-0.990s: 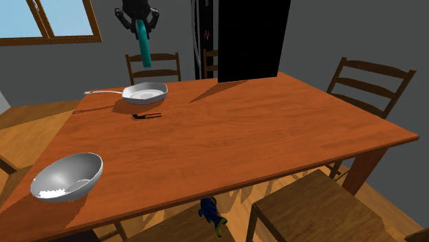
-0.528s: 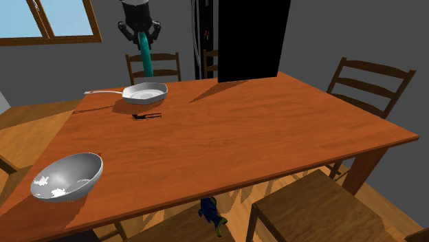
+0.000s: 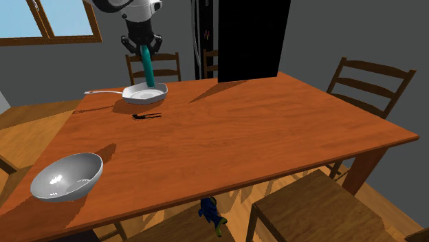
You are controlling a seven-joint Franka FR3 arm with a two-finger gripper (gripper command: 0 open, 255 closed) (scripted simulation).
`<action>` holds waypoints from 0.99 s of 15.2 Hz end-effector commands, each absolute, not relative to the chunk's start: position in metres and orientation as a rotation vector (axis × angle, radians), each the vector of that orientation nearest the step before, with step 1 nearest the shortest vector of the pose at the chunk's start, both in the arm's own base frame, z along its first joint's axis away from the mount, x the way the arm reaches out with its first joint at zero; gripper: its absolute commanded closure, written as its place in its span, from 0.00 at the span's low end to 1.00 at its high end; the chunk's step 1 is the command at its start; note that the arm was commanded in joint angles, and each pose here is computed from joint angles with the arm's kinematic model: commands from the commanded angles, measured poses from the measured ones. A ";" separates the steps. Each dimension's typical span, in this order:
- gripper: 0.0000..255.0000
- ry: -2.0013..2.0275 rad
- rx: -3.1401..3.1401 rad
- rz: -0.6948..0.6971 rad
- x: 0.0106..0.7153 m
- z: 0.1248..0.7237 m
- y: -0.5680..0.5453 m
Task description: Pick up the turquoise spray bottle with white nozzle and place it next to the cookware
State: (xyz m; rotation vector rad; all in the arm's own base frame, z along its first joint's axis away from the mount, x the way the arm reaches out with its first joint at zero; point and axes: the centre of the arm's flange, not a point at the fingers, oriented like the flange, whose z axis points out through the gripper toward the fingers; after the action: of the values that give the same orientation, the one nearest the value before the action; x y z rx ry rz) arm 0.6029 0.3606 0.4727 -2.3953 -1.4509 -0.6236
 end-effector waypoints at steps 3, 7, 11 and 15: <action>1.00 -1.451 -2.395 -0.625 0.604 0.452 0.360; 1.00 -1.451 -2.395 -0.625 0.604 0.431 0.360; 1.00 -1.451 -2.395 -0.625 0.604 0.410 0.360; 1.00 -1.451 -2.395 -0.625 0.604 0.389 0.360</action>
State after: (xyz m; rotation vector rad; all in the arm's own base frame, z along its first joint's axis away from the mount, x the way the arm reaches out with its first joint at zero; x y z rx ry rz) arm 0.6046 0.3603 0.3945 -2.3954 -1.4508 -0.6240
